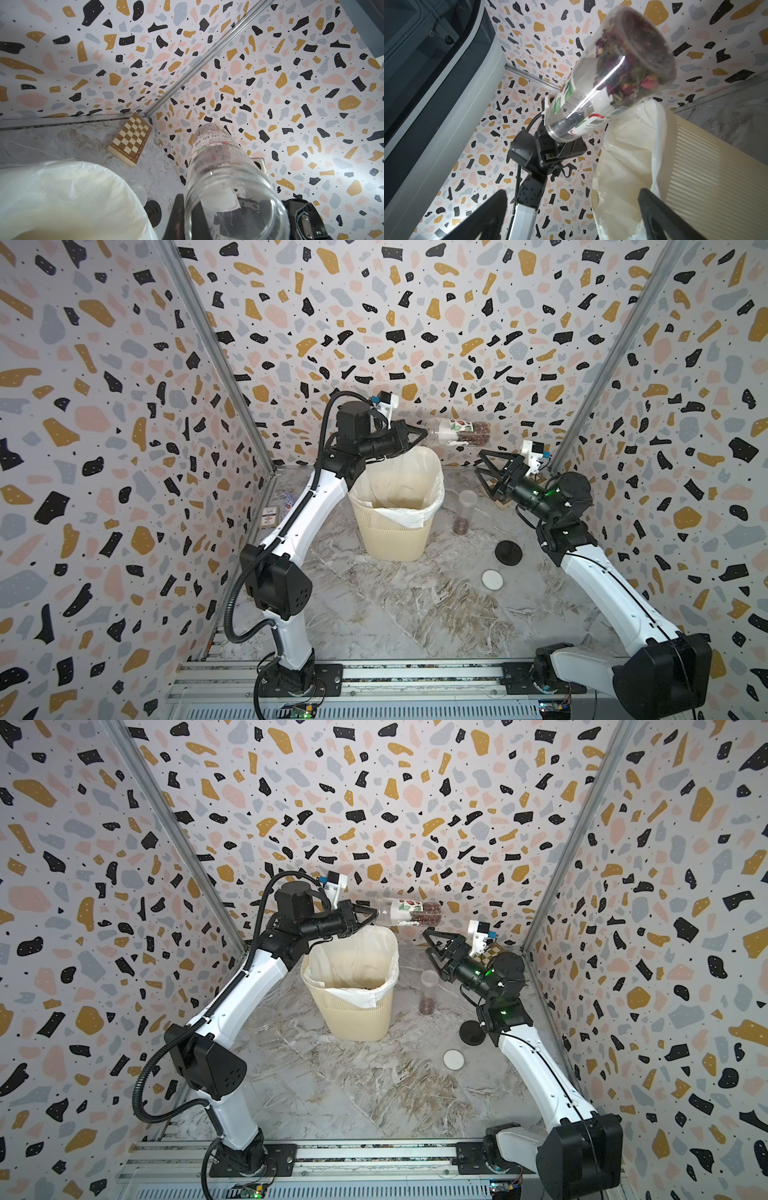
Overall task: Empty the moldy dried flower tea in the jars
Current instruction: Pour the moldy dried flower tea into the trash bin.
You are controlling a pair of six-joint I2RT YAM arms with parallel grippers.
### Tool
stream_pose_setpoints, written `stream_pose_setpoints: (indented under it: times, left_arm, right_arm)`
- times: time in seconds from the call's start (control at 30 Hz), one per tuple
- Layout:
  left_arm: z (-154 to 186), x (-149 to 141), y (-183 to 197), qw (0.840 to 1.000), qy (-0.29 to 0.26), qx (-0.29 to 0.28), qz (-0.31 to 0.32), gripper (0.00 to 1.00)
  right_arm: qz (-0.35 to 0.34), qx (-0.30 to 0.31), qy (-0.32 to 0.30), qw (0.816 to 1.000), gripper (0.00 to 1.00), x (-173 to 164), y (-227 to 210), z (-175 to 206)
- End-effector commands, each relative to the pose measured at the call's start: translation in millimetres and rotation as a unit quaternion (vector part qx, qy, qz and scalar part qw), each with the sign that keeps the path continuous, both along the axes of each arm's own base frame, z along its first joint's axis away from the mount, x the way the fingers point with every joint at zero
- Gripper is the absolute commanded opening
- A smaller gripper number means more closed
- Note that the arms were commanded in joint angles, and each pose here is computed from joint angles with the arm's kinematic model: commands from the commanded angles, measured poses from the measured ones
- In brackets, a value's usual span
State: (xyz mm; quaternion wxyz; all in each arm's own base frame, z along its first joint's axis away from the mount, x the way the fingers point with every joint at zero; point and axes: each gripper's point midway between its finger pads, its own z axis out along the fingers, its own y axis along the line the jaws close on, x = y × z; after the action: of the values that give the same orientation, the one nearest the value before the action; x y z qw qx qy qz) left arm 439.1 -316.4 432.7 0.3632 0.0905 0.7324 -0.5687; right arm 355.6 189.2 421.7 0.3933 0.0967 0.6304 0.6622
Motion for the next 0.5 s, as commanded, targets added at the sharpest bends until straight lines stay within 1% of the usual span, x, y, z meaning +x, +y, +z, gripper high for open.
stream_pose_setpoints:
  times: [0.0,0.13,0.3,0.47]
  left_arm:
    - [48.3,-24.8,-4.0,0.997,-0.049,-0.056,-0.026,0.00]
    - [51.4,-31.3,-8.5,0.996,-0.046,-0.075,-0.033,0.00]
    - [43.7,-35.0,-9.3,0.996,-0.038,-0.077,-0.030,0.00]
    - [33.7,-38.9,-9.1,0.996,-0.026,-0.081,-0.031,0.00]
  right_arm:
    - [-0.009,0.052,-0.050,0.997,1.00,0.1,-2.8,37.2]
    - [-0.014,0.069,-0.061,0.996,1.00,11.6,2.9,44.2]
    - [-0.013,0.102,-0.089,0.991,1.00,19.2,3.2,59.8]
    - [-0.020,0.119,-0.109,0.987,1.00,27.2,1.9,71.5]
